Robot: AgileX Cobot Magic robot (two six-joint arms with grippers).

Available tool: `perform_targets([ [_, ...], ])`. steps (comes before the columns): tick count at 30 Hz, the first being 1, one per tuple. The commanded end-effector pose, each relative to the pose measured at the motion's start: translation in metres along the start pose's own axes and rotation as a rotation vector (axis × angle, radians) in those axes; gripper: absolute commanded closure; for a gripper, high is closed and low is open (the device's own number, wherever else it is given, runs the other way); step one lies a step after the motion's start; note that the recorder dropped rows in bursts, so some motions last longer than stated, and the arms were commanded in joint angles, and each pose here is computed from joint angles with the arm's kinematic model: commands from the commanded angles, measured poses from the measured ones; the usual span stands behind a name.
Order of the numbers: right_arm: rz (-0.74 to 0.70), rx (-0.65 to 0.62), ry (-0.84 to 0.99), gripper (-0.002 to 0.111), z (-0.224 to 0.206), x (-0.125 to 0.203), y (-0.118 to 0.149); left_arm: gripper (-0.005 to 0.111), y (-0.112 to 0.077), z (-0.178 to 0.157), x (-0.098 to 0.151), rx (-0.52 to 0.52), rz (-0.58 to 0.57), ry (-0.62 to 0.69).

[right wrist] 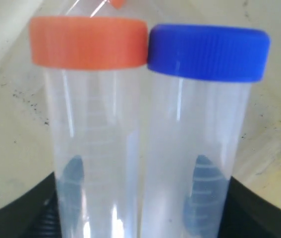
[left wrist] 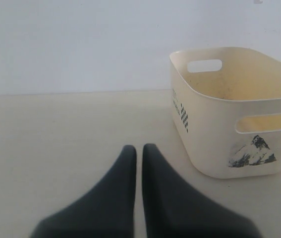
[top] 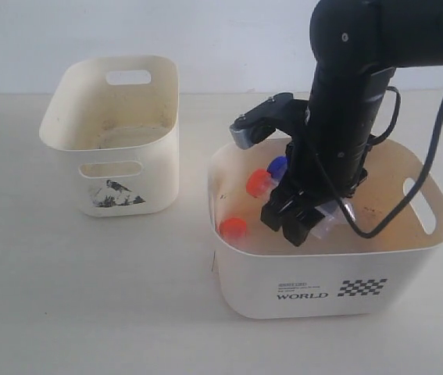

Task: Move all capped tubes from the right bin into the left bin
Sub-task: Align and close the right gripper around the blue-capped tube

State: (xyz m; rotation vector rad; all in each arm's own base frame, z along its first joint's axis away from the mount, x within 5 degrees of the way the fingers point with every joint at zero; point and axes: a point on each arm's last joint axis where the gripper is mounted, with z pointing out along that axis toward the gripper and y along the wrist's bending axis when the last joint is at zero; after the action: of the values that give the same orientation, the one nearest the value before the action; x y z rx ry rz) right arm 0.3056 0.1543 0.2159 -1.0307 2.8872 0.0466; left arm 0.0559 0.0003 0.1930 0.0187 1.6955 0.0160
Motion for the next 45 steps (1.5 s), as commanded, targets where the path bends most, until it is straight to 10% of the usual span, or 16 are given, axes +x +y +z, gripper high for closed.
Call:
perform_targets([
  [1,-0.041,0.012,-0.037,0.108,-0.004,-0.001,-0.001,0.102,0.000,0.000,-0.001,-0.001,-0.007,-0.003],
  [30,-0.159,0.007,-0.013,0.108,0.014,-0.007,-0.003,0.102,0.000,0.000,-0.001,-0.001,-0.007,-0.003],
  [37,-0.203,0.010,-0.026,0.083,0.014,-0.008,-0.003,0.102,0.000,0.000,-0.001,-0.001,-0.007,-0.003],
  [42,-0.178,0.004,-0.033,0.108,0.014,-0.009,-0.002,0.102,0.000,0.000,-0.001,-0.001,-0.007,-0.003],
  [45,-0.163,0.006,-0.039,0.098,0.014,-0.009,-0.003,0.102,0.000,0.000,-0.001,-0.001,-0.007,-0.003],
])
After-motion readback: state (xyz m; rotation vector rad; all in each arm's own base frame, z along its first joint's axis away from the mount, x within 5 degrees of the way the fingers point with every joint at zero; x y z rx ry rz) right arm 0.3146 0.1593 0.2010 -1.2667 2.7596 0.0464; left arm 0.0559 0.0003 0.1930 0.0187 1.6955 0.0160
